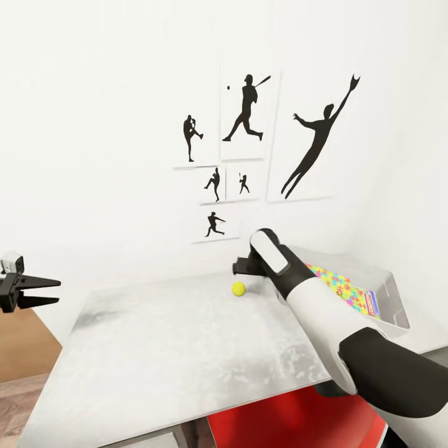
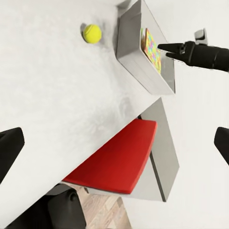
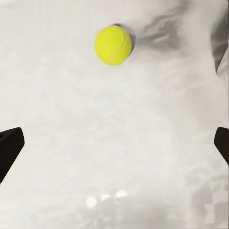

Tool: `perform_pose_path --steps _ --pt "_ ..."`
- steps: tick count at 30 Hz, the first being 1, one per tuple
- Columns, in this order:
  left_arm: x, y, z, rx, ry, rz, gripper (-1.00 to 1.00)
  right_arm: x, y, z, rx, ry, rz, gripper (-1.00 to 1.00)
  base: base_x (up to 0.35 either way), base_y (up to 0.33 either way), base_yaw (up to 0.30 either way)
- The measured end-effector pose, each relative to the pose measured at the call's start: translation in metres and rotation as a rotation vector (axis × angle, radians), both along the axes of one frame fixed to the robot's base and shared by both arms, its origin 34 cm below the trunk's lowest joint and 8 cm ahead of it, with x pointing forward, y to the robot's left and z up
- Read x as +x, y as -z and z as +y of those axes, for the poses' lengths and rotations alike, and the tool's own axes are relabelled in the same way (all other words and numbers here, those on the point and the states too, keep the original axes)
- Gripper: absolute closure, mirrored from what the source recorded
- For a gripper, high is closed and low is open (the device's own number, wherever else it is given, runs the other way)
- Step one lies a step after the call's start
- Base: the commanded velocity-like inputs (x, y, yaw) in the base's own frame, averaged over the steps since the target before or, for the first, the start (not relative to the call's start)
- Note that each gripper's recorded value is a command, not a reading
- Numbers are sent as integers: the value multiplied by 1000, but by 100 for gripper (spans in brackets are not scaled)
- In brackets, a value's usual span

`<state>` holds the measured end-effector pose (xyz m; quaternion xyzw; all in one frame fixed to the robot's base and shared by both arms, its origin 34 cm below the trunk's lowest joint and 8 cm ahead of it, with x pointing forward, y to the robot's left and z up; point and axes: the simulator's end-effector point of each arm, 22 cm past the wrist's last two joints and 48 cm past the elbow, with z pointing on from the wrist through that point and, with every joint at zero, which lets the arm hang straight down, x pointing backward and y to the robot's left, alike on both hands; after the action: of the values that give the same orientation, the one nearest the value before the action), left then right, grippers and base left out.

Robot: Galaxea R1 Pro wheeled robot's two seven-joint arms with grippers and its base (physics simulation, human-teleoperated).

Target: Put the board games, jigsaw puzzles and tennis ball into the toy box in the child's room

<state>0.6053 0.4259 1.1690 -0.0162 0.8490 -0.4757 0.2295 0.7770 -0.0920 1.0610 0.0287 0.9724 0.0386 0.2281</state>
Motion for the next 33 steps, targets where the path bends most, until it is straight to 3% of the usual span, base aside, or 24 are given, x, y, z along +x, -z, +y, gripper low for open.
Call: perform_pose_path --steps 10,33 --pt "-2 1 2 2 -2 7 -100 16 -11 19 67 -96 -93 -100 0 0 0" --pt "-3 6 3 6 -4 19 -100 16 -11 22 75 -106 -96 -100 1 2 0"
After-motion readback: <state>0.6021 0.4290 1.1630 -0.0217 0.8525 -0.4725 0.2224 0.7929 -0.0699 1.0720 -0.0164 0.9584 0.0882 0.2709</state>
